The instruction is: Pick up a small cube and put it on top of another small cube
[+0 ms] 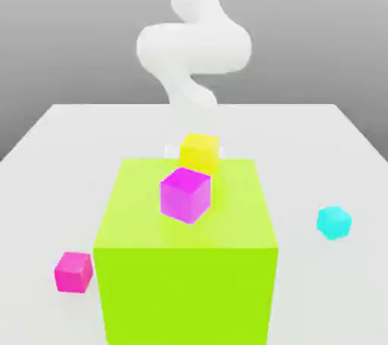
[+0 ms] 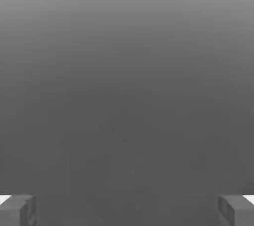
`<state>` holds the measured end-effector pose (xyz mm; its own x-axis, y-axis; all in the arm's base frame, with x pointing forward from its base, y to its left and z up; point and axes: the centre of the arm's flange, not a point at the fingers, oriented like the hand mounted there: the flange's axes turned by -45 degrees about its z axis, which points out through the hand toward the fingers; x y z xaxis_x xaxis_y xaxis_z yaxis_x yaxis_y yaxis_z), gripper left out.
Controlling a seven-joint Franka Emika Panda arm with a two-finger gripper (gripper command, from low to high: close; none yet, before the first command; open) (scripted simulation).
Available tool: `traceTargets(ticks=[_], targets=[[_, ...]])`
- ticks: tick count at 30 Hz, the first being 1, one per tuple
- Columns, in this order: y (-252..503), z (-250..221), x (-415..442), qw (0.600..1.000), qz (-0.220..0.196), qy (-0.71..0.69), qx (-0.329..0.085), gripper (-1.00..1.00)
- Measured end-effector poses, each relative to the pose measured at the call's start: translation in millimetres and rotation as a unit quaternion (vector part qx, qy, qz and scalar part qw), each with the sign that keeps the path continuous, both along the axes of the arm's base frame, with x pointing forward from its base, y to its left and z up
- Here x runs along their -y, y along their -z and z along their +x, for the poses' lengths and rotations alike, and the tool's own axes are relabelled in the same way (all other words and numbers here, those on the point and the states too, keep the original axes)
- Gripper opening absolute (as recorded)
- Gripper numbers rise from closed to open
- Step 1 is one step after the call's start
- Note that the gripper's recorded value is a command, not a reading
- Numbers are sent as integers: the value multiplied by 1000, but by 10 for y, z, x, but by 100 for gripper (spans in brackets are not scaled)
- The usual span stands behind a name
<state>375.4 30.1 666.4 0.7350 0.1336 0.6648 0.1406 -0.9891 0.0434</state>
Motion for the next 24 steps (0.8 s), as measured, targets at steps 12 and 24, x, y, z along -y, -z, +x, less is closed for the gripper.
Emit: traceTargets(ticks=[12,24], targets=[[2346,193,-1754,908,-147,-371,-128,0],[4480,-1341,-2732,636,-282,-693,-191,0]])
